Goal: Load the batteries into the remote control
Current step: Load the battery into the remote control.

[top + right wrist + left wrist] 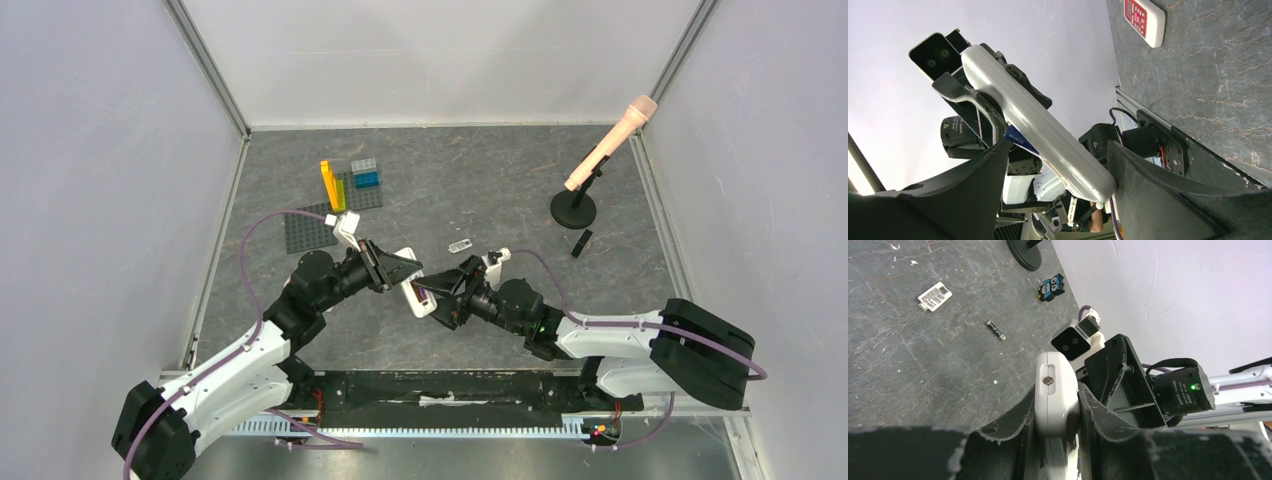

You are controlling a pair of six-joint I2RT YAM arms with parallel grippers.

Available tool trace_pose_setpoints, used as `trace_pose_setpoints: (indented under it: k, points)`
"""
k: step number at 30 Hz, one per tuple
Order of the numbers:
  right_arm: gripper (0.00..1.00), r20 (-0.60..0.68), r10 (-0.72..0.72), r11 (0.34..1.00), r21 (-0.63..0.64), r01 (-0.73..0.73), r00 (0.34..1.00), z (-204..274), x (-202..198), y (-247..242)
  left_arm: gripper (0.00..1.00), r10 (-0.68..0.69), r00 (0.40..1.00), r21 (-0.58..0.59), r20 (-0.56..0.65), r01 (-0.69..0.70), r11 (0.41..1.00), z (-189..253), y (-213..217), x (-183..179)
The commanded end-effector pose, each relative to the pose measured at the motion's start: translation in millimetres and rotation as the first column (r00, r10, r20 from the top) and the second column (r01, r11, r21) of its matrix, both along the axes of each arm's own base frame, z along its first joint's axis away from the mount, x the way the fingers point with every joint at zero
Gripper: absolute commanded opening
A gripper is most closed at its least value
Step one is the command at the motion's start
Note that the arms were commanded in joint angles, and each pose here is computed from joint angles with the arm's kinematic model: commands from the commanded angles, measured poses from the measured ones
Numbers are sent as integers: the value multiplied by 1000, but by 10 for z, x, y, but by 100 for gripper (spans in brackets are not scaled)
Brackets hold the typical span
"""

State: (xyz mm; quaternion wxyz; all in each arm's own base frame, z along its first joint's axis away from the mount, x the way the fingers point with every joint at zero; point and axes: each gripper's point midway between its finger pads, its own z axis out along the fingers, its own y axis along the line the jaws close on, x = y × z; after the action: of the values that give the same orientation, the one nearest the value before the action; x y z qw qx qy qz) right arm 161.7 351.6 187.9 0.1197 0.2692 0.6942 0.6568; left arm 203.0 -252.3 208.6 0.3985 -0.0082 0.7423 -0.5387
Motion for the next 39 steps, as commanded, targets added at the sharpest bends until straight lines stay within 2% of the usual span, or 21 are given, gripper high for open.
trace_pose_setpoints:
  k: [1,5,7,12,14,27,33,37,39]
  points:
    - [71,61,-30,988,151,21,998,381,38,-27,2,-41,996,-11,77,42,999,192,-44,-27]
    - [65,63,-27,984,176,16,998,412,28,-33,2,-60,994,-15,90,62,998,207,-55,-59]
    - [66,62,-23,984,180,12,998,418,24,-25,2,-75,992,-19,103,77,997,229,-63,-85]
    - [82,74,-21,983,185,7,997,445,20,-21,2,-79,990,-17,113,82,997,236,-54,-104]
    - [85,80,-26,982,186,11,996,456,27,-24,2,-88,990,-14,114,90,996,230,-61,-117]
    - [67,66,12,977,213,-26,998,461,-16,21,2,-180,971,-2,157,183,983,278,-125,-244]
    - [51,64,7,968,251,-23,998,478,-33,-29,2,-174,972,-12,156,178,984,309,-121,-244]
    - [48,63,9,967,254,-25,998,473,-42,-39,2,-158,977,-30,144,164,986,354,-114,-228]
    - [51,70,12,967,254,-29,997,489,-46,-32,2,-147,980,-32,138,152,988,360,-105,-214]
